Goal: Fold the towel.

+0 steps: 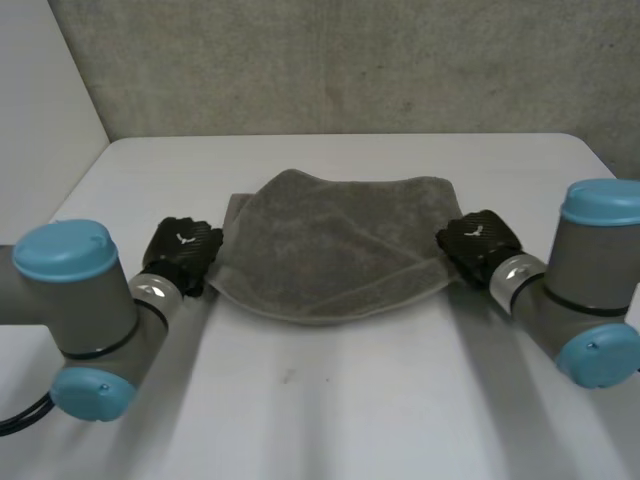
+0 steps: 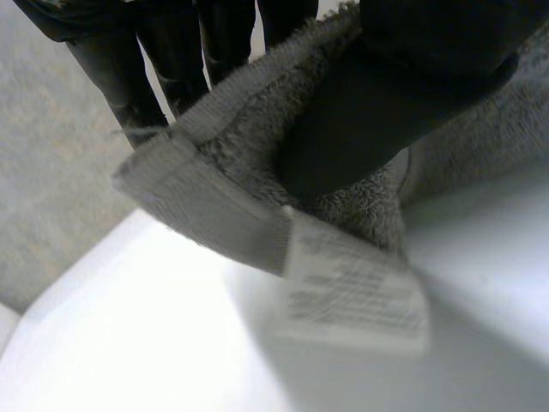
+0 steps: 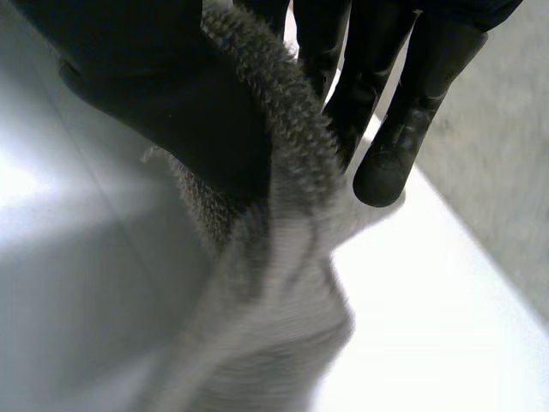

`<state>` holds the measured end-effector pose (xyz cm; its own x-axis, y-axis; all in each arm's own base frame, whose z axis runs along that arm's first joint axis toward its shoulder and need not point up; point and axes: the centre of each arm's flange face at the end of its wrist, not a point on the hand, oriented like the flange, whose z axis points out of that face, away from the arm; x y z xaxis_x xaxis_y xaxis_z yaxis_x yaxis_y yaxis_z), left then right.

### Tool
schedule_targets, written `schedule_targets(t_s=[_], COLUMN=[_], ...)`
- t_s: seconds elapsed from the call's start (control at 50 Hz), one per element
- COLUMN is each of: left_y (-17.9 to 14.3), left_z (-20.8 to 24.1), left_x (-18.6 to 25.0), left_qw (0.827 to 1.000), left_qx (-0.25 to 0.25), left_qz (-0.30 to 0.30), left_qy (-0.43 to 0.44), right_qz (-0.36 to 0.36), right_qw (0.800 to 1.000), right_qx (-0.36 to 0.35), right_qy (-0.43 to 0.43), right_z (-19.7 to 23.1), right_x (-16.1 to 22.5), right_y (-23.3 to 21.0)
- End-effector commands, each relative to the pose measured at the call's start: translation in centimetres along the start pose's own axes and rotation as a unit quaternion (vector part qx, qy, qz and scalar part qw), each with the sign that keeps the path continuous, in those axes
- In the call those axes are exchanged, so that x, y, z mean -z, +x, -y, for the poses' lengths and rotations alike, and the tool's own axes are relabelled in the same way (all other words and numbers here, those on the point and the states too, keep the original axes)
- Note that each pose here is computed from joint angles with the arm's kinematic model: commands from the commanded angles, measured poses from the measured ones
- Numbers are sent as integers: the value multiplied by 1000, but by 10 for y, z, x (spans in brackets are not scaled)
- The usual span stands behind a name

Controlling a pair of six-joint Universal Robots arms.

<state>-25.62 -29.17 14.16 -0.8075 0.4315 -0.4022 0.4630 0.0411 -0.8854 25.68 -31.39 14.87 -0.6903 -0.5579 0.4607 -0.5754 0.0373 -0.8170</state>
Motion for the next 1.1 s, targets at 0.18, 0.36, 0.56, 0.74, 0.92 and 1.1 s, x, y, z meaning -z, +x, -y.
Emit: schedule_targets(t_s=[0.18,0.36,0.56,0.74,0.92,1.1], left_y=[-32,-27,-25,-27,-25,-23], left_z=[33,30,25,24,23,22], left_x=[24,30,30,29,30,30], left_qw=[999,1000,1000,1000,1000,1000], left_qx=[9,8,9,11,12,14], left_qz=[30,23,19,22,20,17], left_qy=[12,7,-1,-3,-5,-5], right_qz=[-78,-92,-76,-31,-36,-59], right_qw=[952,948,956,981,991,995], right_qx=[-290,-299,-274,-181,-107,-69], right_qy=[-53,-66,-68,-60,-79,-49], right_z=[-40,-56,-62,-67,-82,-85], right_x=[19,26,28,31,38,27], right_y=[58,62,63,50,54,61])
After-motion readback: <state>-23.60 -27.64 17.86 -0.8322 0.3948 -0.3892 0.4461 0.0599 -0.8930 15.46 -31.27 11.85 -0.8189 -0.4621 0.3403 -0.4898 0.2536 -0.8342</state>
